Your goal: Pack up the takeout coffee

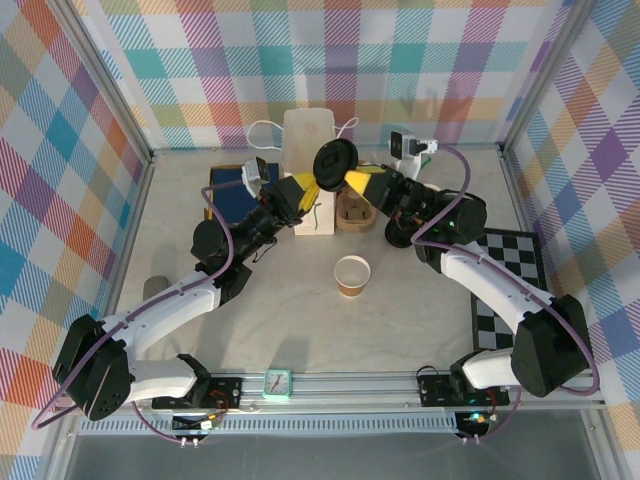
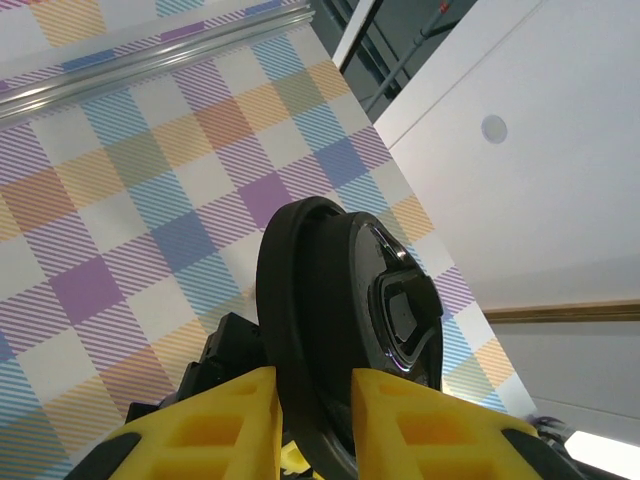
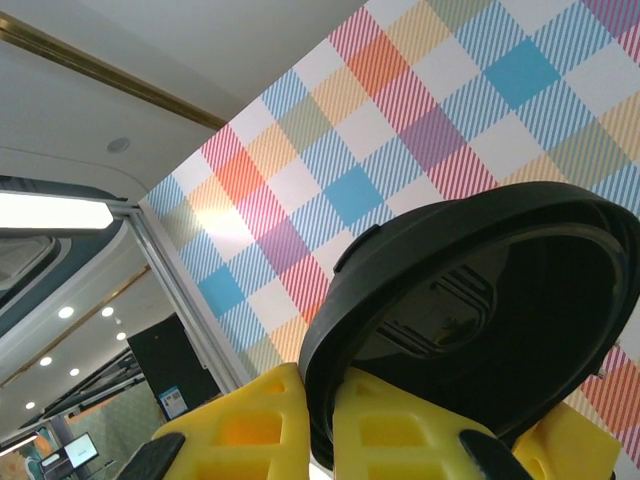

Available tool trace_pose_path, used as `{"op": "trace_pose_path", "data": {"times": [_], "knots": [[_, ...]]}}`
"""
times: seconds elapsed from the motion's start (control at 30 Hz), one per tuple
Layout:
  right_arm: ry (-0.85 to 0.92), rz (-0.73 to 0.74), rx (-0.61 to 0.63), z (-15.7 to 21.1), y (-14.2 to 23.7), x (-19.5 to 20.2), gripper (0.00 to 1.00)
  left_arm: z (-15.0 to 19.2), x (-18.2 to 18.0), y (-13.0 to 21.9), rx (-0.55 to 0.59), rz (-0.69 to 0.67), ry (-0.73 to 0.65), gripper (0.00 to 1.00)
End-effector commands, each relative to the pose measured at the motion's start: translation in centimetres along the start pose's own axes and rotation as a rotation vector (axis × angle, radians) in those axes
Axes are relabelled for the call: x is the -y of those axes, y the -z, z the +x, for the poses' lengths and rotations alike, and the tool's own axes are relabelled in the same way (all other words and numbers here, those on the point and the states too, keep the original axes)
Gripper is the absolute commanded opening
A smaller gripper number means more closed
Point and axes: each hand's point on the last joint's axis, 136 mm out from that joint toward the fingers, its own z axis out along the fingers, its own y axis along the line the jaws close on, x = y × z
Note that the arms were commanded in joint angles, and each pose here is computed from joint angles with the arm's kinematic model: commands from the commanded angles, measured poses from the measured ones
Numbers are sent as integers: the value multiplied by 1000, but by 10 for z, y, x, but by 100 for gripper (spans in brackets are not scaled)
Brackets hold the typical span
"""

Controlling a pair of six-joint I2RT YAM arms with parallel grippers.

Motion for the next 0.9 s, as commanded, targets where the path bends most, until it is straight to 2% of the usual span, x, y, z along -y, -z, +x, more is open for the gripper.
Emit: {"op": "trace_pose_path", "data": {"times": [0.0, 0.43, 0.87], "knots": [[-148, 130, -74, 28, 9, 52, 11, 11, 56, 3, -56, 192, -59, 23], [-137, 197, -74, 30, 15, 60, 13, 9, 48, 7, -41, 170, -53, 17], [-82, 257, -83, 27, 18, 49, 25, 9, 30, 8, -32, 110, -44, 13]]}}
